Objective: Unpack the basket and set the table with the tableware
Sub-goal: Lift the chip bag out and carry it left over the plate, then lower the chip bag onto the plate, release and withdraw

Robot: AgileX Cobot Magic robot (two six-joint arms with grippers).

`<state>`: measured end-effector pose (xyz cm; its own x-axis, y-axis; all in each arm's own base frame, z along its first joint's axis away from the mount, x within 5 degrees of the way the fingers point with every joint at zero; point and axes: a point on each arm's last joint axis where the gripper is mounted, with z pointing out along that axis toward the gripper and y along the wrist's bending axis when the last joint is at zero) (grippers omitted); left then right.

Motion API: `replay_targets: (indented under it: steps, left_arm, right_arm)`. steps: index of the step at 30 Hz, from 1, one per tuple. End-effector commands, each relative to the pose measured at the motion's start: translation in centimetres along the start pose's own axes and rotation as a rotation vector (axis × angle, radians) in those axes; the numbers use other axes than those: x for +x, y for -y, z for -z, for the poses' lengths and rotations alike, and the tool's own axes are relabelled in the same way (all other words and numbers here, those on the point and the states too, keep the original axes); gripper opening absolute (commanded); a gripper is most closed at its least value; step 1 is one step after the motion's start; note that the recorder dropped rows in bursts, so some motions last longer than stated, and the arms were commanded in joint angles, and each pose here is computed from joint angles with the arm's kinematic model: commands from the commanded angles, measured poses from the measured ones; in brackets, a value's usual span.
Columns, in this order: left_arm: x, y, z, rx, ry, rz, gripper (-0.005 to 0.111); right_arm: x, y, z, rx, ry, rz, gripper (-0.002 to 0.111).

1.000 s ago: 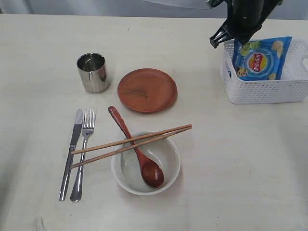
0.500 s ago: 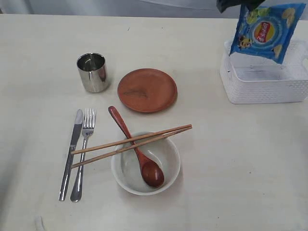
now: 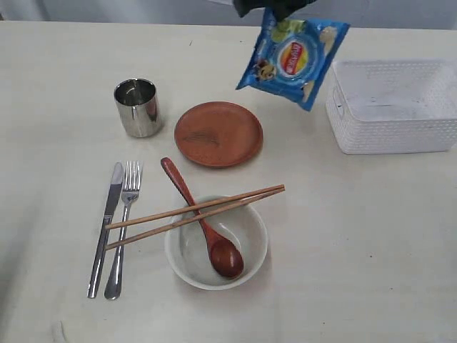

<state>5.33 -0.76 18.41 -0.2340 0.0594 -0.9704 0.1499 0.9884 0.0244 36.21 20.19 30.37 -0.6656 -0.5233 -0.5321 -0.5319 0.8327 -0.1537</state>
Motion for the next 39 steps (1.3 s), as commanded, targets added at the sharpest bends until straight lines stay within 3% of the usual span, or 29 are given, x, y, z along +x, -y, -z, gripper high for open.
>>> replay_targets:
  steps: [1, 10, 26, 29, 33, 36, 39]
  left_arm:
    - [0.0, 0.0, 0.0, 0.006, 0.009, 0.006, 0.0]
    - [0.0, 0.0, 0.0, 0.006, 0.009, 0.006, 0.0]
    - [0.0, 0.0, 0.0, 0.006, 0.009, 0.006, 0.0]
    - [0.0, 0.0, 0.0, 0.006, 0.009, 0.006, 0.0]
    - [0.0, 0.0, 0.0, 0.006, 0.009, 0.006, 0.0]
    - [0.0, 0.0, 0.0, 0.006, 0.009, 0.006, 0.0]
    - [0.0, 0.0, 0.0, 0.006, 0.009, 0.006, 0.0]
  right_arm:
    - [-0.3, -3.4, -1.8, -0.126, 0.008, -0.04, 0.0]
    - [0.9, -7.8, -7.5, -0.215, -0.088, -0.015, 0.0]
    - [1.3, -9.1, -10.1, -0.295, -0.088, -0.064, 0.0]
    - [1.1, -9.0, -10.0, -0.283, -0.072, -0.053, 0.014]
    - [1.0, -9.0, -10.0, -0.281, -0.058, -0.062, 0.044]
    - [0.5, -8.8, -9.7, -0.277, -0.048, -0.057, 0.045]
    - [-0.3, -8.6, -8.8, -0.28, -0.056, -0.051, 0.035]
